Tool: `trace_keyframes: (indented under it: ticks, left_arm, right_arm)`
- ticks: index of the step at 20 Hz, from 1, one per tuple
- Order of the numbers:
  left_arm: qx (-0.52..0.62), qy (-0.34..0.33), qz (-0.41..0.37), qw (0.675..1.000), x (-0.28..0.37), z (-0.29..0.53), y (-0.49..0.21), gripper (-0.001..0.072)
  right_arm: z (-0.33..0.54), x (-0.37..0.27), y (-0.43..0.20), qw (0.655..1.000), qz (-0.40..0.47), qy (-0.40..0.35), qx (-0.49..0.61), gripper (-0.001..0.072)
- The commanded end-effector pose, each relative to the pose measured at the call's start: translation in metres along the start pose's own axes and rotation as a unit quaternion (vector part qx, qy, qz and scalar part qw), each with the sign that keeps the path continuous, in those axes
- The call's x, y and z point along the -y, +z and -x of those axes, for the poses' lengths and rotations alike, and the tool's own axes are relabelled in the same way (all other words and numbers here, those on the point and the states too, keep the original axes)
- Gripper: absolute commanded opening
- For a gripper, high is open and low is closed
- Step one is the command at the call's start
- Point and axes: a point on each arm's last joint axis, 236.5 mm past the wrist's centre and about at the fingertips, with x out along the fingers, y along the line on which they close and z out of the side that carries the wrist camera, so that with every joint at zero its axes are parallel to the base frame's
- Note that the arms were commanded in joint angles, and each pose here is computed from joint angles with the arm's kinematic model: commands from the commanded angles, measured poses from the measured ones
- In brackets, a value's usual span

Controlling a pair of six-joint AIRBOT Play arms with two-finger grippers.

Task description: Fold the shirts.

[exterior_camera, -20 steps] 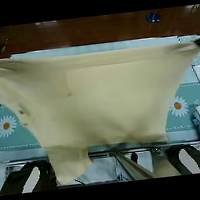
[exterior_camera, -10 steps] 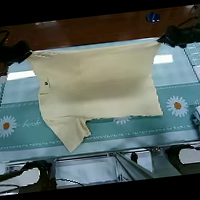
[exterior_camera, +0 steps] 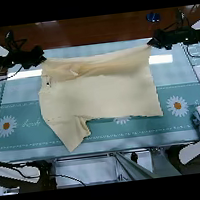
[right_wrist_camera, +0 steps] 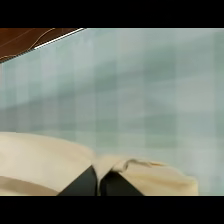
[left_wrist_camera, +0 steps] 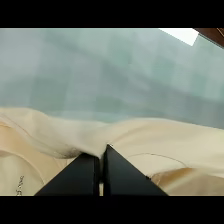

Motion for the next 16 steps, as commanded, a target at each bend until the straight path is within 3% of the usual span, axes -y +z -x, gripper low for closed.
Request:
trace_keyframes:
  ticks: [1, 3, 6, 10, 13, 14, 15, 16]
  left_arm:
    - [-0.032, -0.008, -0.040, 0.999, 0.005, 0.031, -0.007, 0.0031]
    - [-0.100, 0.005, -0.078, 0.992, -0.002, 0.042, -0.038, 0.0031]
    - [-0.180, 0.059, -0.090, 0.978, -0.040, 0.036, -0.086, 0.0031]
    - [-0.255, 0.071, -0.058, 0.962, -0.067, 0.026, -0.147, 0.0031]
    - [-0.272, 0.073, -0.048, 0.958, -0.073, 0.030, -0.155, 0.0032]
    - [-0.271, 0.074, -0.043, 0.959, -0.073, 0.032, -0.152, 0.0094]
    - [-0.275, 0.075, -0.034, 0.958, -0.070, 0.037, -0.150, 0.0438]
    - [-0.282, 0.075, -0.037, 0.956, -0.068, 0.043, -0.148, 0.0694]
  right_arm:
    - [0.020, 0.003, -0.016, 0.999, 0.005, 0.020, -0.048, 0.0015]
    - [0.030, 0.009, -0.045, 0.993, 0.026, 0.020, -0.112, 0.0015]
    - [0.031, 0.046, -0.093, 0.978, 0.037, -0.047, -0.199, 0.0014]
    - [0.020, 0.070, -0.127, 0.971, 0.005, -0.065, -0.232, 0.0015]
    - [0.015, 0.069, -0.133, 0.970, -0.009, -0.064, -0.236, 0.0020]
    - [0.014, 0.064, -0.132, 0.970, -0.023, -0.060, -0.233, 0.0243]
    - [0.016, 0.057, -0.134, 0.969, -0.040, -0.051, -0.239, 0.0631]
    - [0.020, 0.048, -0.138, 0.966, -0.044, -0.034, -0.251, 0.0619]
